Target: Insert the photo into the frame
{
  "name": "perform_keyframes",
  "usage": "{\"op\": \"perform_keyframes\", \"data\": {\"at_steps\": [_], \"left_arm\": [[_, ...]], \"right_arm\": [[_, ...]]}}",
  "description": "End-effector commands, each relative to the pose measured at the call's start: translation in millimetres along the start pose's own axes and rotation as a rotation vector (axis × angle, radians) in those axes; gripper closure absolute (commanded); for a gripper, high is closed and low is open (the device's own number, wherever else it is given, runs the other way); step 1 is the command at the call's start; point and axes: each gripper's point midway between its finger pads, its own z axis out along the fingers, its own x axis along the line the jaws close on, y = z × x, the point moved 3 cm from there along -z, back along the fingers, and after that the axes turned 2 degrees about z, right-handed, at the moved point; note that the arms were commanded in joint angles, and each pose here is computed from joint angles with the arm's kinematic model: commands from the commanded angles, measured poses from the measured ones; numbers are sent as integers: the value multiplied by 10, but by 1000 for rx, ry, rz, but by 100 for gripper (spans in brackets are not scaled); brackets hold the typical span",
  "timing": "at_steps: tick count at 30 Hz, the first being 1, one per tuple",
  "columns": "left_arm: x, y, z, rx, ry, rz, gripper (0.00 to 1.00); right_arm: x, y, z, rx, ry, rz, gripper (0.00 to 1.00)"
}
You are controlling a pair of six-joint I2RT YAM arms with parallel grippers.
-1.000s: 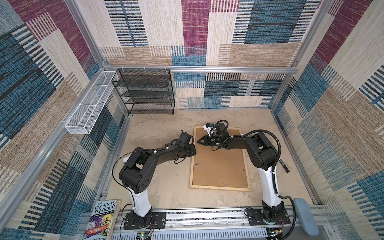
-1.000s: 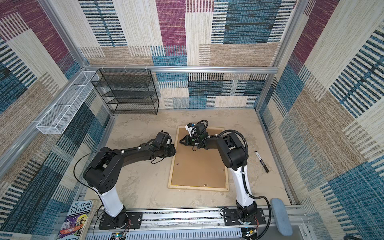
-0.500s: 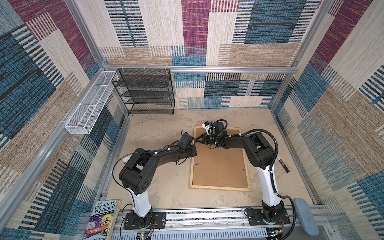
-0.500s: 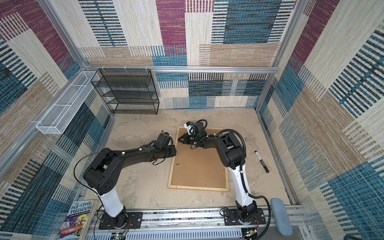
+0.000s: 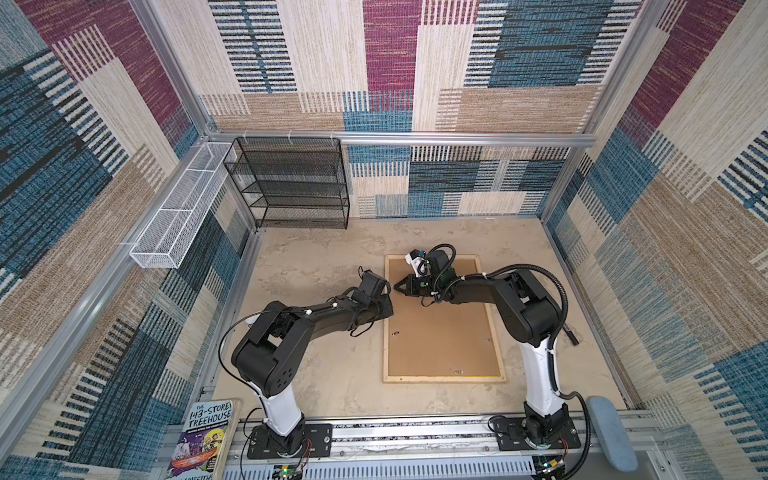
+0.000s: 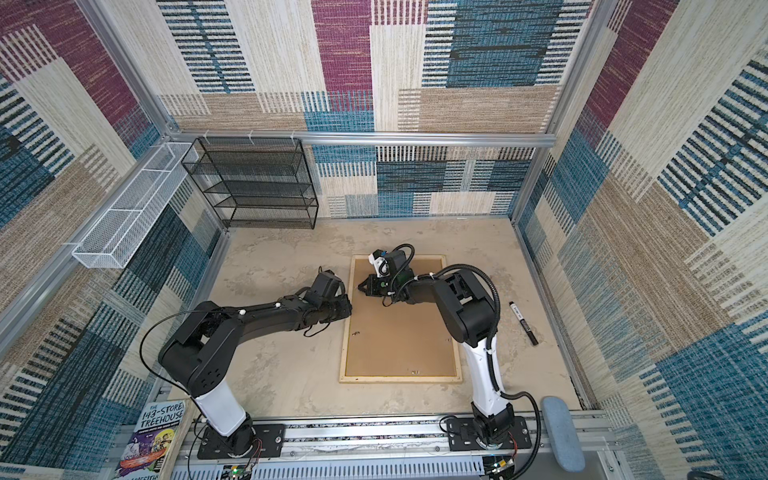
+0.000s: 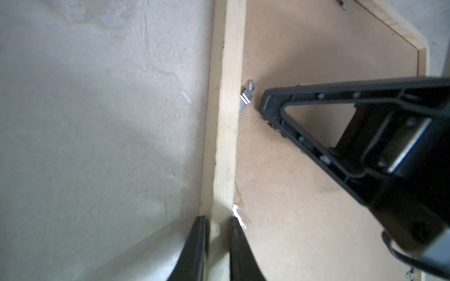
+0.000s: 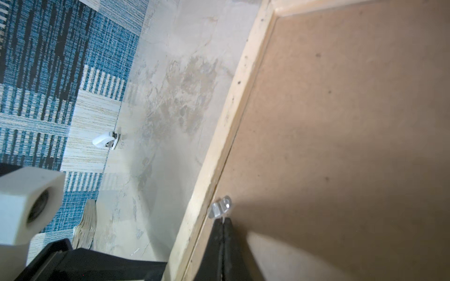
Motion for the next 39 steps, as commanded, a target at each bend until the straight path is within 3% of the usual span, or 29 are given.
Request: {"op": "perform_keyframes", "data": {"at_steps": [1,26,39], "left_arm": [[133,-110,5,37,60,-69,91],[37,-103,35,58,30,-60,92],[35,-104,32,57,29,-58,94]], "right_arm": [[-74,-37,-53,-14,-87,-5,94],[-124,32,225,3,-140,-5,98],[-35,43,145,-10,-120,-3,98]]}}
